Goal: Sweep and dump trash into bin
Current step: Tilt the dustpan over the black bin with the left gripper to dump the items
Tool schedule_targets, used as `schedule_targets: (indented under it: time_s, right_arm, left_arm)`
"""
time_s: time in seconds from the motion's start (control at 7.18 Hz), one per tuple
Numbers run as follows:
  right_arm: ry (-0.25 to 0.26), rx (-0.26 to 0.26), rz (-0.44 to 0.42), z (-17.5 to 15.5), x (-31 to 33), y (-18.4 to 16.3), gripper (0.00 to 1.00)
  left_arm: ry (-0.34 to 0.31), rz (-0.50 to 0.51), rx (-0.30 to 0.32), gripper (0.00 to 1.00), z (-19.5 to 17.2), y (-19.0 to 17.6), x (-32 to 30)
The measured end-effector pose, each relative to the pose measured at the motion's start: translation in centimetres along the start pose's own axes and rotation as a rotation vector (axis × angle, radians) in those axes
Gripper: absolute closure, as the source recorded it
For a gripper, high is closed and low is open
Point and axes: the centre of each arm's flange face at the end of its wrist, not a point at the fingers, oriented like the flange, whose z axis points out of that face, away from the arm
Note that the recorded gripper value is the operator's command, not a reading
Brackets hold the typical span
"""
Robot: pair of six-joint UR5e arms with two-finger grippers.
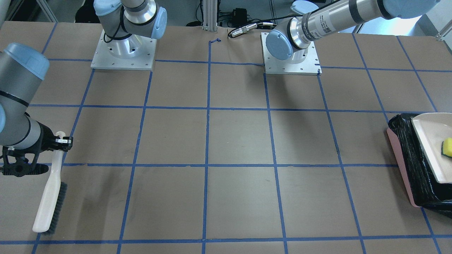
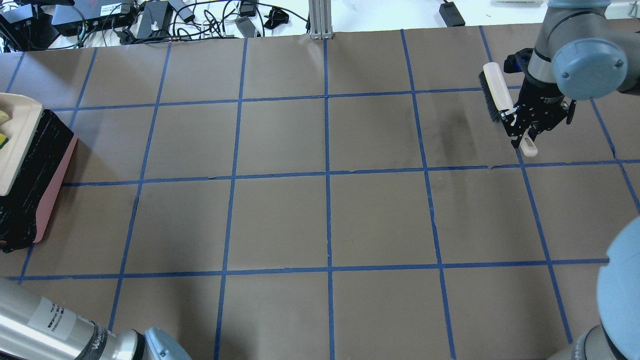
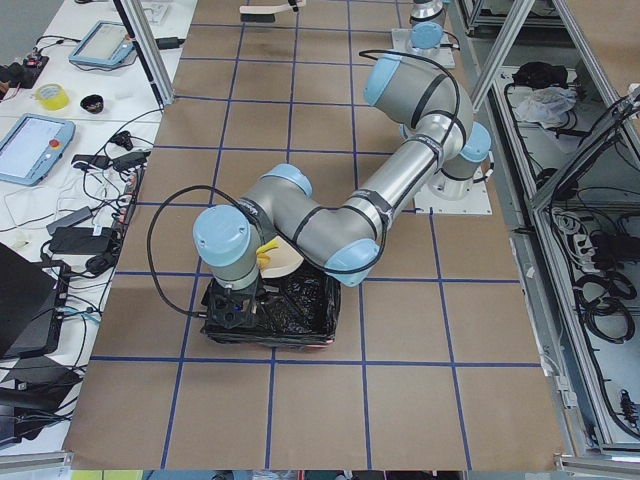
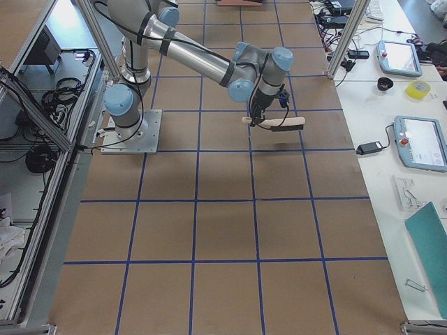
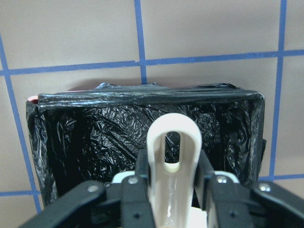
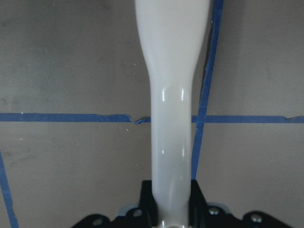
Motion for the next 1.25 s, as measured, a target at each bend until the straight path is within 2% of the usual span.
schedule_targets:
  time_s: [0.14, 0.56, 0.98, 1.25]
  right_arm:
    - [-0.007, -0.017, 0.021, 1.0, 0.6, -0.3, 1.00]
    - [-0.017, -0.041, 0.043, 2.2, 0.9, -0.3, 1.00]
    - [-0.021, -0.059, 0.042, 3.3, 1.0, -0.7, 1.00]
    - [-0.022, -0.064, 0.041, 3.7, 1.0, -0.8, 1.00]
  left_arm:
    - [-0.005, 0.001, 0.021, 1.00, -0.1, -1.7, -1.0]
    - [-0.045, 0.000, 0.139, 1.00, -0.5, -5.1, -3.2]
    - [0.010, -0.010, 0.273, 1.00, -1.2, -7.2, -3.2]
    - [0.050, -0.018, 0.338, 1.00, -2.7, -7.2, -3.1]
